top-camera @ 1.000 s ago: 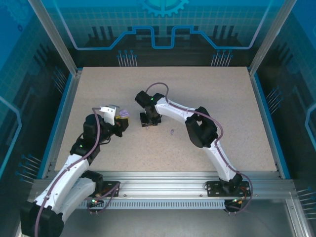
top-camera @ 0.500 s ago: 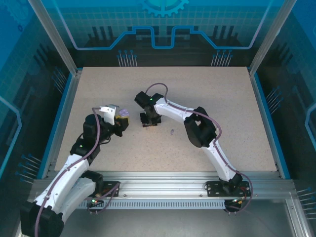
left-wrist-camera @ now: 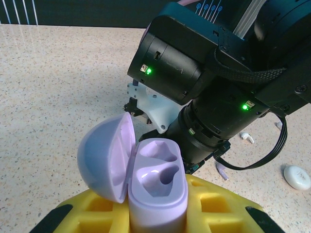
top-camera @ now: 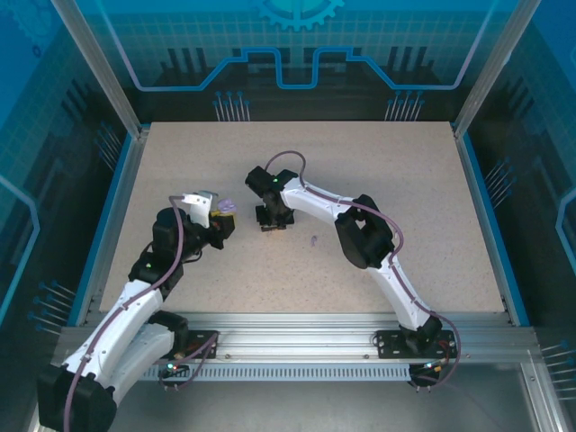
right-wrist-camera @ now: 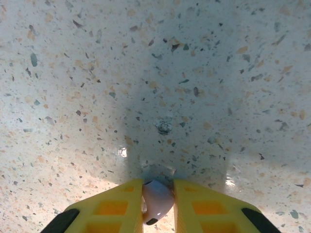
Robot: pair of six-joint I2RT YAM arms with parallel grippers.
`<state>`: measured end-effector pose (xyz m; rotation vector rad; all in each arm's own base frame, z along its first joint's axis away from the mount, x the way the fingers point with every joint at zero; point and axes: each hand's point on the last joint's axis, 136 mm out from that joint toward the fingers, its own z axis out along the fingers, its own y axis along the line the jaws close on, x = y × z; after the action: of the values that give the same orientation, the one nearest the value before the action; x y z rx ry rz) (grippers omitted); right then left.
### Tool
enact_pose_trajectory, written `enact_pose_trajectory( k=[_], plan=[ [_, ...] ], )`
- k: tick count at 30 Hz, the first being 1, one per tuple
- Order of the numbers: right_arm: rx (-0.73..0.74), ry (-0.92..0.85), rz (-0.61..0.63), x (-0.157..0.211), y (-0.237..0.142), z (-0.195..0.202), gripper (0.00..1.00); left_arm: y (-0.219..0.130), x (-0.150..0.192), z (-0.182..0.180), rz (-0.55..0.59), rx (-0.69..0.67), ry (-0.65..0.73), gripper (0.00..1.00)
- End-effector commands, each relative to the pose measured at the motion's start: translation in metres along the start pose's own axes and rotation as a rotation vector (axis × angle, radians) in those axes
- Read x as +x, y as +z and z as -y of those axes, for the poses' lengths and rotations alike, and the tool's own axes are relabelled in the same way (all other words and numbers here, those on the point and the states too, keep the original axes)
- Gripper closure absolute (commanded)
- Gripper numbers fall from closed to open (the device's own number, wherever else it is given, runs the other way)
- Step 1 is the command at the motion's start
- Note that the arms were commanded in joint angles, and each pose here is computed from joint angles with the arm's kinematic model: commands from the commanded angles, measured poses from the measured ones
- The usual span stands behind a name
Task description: Insert wireless bluetooth earbuds into charging case
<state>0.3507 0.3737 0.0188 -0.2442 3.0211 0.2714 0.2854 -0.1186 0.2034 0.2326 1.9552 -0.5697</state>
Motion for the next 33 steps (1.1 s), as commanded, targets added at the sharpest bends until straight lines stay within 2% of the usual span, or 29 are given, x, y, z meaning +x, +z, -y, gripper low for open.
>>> enact_pose_trajectory(
  k=[1, 19, 33],
  plan=[
    [0.047, -0.009, -0.049, 0.014, 0.014, 0.004, 0.82, 0.001, -0.002, 0.000, 0.013, 0.007, -0.017, 0.85],
    [0.000, -0.012, 0.079, 0.016, -0.044, 0.011, 0.84, 0.008, 0.010, 0.005, -0.033, 0.046, -0.029, 0.85],
    [-0.086, -0.008, 0.165, 0.021, -0.084, 0.027, 0.84, 0.049, 0.080, 0.028, -0.146, 0.154, 0.021, 0.86]
  ],
)
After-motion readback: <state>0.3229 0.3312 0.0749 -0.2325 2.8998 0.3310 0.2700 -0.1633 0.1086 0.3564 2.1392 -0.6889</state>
